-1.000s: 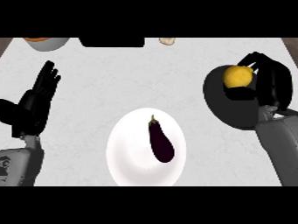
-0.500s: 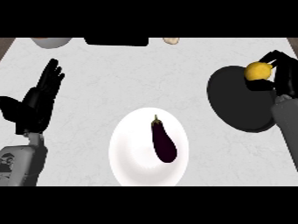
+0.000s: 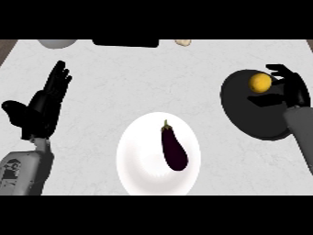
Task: Pick the lemon from the plate and place it in the pan
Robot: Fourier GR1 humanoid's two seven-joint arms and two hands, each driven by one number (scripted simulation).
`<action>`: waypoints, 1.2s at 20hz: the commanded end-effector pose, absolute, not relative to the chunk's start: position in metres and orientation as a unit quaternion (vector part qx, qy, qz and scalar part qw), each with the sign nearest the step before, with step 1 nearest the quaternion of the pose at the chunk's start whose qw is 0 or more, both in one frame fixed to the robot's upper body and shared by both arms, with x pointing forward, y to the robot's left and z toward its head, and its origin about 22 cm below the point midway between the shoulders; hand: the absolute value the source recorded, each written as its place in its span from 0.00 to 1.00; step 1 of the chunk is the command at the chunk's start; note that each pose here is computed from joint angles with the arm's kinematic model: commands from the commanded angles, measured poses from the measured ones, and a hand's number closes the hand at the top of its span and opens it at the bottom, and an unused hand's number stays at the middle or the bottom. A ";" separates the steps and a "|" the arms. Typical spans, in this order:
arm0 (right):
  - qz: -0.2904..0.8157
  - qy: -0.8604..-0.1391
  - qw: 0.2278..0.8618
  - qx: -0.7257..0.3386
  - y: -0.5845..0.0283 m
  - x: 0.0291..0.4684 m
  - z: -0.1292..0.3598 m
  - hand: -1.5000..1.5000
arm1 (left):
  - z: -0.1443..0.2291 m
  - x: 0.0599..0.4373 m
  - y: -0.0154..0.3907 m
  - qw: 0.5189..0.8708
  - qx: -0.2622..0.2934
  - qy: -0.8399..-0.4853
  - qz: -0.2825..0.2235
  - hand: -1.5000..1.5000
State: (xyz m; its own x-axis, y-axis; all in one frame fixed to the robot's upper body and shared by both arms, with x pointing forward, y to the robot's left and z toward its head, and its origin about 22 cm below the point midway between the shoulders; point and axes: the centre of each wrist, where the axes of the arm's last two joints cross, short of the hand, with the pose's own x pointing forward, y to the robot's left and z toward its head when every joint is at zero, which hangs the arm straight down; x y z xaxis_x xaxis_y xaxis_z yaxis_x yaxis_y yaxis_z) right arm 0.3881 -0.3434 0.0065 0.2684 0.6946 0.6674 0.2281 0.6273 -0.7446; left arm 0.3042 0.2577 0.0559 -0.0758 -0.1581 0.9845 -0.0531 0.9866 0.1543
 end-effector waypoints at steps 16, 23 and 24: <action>-0.003 -0.730 0.647 -0.222 -0.401 0.337 -0.025 0.00 | 0.048 0.289 0.292 0.690 0.101 -0.716 -0.017 0.50; 0.020 -0.760 0.630 -0.158 -0.436 0.284 -0.024 0.00 | 0.036 0.287 0.291 0.693 0.111 -0.712 -0.003 0.50; 0.020 -0.762 0.629 -0.152 -0.436 0.269 -0.032 0.00 | 0.038 0.283 0.296 0.695 0.109 -0.710 -0.008 0.50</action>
